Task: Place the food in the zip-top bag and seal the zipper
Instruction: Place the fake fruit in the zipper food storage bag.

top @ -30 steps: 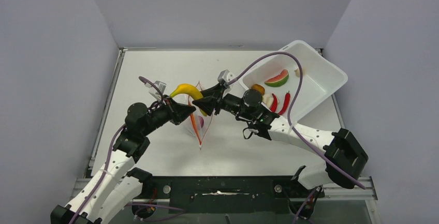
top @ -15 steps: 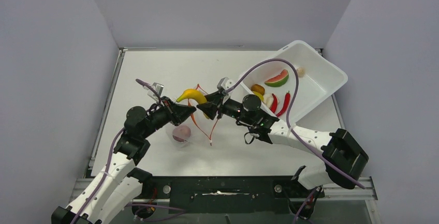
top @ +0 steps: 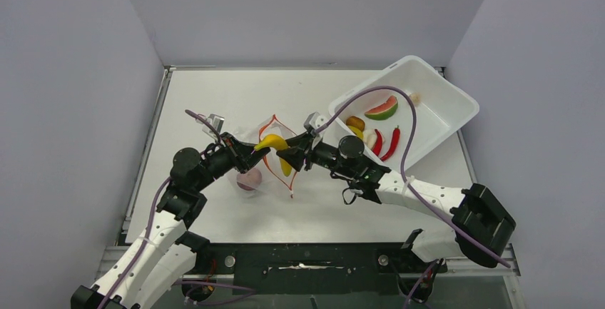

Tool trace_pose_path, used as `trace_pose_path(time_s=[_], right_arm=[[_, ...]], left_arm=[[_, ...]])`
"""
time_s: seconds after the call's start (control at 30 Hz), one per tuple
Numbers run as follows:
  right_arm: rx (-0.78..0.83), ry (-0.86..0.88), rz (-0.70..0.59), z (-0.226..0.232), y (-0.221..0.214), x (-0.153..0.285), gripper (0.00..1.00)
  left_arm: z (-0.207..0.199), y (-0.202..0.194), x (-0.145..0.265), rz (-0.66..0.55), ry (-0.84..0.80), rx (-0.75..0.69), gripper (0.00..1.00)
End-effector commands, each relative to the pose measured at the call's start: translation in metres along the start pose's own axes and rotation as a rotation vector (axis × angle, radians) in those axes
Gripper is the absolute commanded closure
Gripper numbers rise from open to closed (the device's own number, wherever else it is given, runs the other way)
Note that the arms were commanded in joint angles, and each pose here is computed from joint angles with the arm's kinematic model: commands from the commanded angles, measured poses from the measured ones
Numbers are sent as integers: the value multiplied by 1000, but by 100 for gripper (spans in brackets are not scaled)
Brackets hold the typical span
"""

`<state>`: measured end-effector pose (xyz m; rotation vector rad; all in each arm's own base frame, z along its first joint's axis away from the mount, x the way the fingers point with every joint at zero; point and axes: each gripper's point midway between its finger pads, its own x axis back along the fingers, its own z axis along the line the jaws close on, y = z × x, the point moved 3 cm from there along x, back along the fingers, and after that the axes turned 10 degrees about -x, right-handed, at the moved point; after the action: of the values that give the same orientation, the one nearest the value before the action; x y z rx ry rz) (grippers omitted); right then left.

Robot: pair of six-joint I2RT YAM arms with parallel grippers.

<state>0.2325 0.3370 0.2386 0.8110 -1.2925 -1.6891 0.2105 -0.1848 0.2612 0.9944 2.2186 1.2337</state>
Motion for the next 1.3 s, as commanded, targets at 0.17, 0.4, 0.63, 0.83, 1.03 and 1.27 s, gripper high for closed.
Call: trace_pose_path(time_s=[0.17,0.4,0.63,0.83,1.03,1.27], right_arm=[[-41,-114,-50,-2,36,11,71],[-130,-293,18,-25,24,12,70],[-194,-395,37,-35,23,12,70],[-208,-391,145,-32,14,5,60],[-89,-308,160,-26,25,14,44],[-138,-336,119,-20,60,38,42]], left_arm=[[-12,17,1,-70,-52,-55,100],[-12,21,2,-87,-31,-55,100],[-9,22,3,-96,-9,-58,100],[-8,25,1,-106,-8,-66,100],[-5,20,1,-104,-3,-61,100],[-7,21,0,-110,-25,-72,100]])
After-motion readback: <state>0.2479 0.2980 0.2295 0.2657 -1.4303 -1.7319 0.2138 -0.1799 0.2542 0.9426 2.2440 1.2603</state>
